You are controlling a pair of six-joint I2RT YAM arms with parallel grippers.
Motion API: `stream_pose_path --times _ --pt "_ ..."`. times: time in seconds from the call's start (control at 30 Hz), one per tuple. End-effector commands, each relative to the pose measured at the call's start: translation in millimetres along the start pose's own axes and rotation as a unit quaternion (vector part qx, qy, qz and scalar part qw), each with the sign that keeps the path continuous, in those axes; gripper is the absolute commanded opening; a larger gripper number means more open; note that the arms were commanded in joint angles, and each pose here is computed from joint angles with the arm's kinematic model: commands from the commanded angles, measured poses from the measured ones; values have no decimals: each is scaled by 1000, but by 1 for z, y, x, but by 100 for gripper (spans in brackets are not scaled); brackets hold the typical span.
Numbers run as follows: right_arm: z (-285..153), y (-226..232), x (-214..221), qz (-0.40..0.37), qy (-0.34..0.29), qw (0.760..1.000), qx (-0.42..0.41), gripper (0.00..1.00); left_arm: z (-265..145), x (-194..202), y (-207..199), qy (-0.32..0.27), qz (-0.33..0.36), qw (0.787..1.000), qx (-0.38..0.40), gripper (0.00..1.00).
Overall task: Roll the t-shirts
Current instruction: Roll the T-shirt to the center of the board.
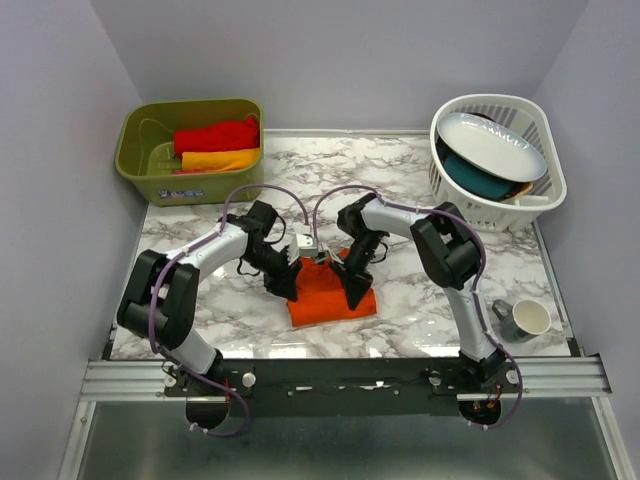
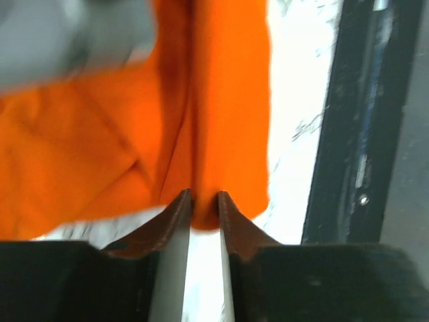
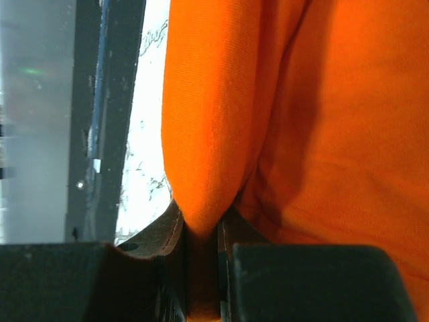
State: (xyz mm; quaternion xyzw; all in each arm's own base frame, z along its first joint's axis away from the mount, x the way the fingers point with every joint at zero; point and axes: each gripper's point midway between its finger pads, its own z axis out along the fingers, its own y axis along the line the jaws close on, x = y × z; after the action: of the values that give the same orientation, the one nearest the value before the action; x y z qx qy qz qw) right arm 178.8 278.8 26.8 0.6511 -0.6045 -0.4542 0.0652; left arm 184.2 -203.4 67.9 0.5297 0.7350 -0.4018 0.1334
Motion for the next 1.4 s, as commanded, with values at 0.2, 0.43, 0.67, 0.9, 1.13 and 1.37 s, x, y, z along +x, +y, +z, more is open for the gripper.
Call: stream_pose_path --times 0.2,0.43,0.67,0.9,1.13,1.37 --pt "0 9 66 157 138 976 -59 20 -55 -29 -7 -15 214 963 -166 48" --pt "8 -16 74 256 162 952 -45 22 -14 -33 -36 -37 345 915 -206 61" --pt "13 -30 82 311 184 932 -31 23 20 -18 -55 -25 383 908 -168 60" --pt "13 -30 83 312 184 932 -31 23 43 0 -44 26 367 918 -147 58" --pt "12 -29 81 309 178 934 -32 24 53 21 -17 78 353 916 -175 59" --pt "12 -30 81 309 179 934 -32 24 62 65 -7 144 344 915 -155 65"
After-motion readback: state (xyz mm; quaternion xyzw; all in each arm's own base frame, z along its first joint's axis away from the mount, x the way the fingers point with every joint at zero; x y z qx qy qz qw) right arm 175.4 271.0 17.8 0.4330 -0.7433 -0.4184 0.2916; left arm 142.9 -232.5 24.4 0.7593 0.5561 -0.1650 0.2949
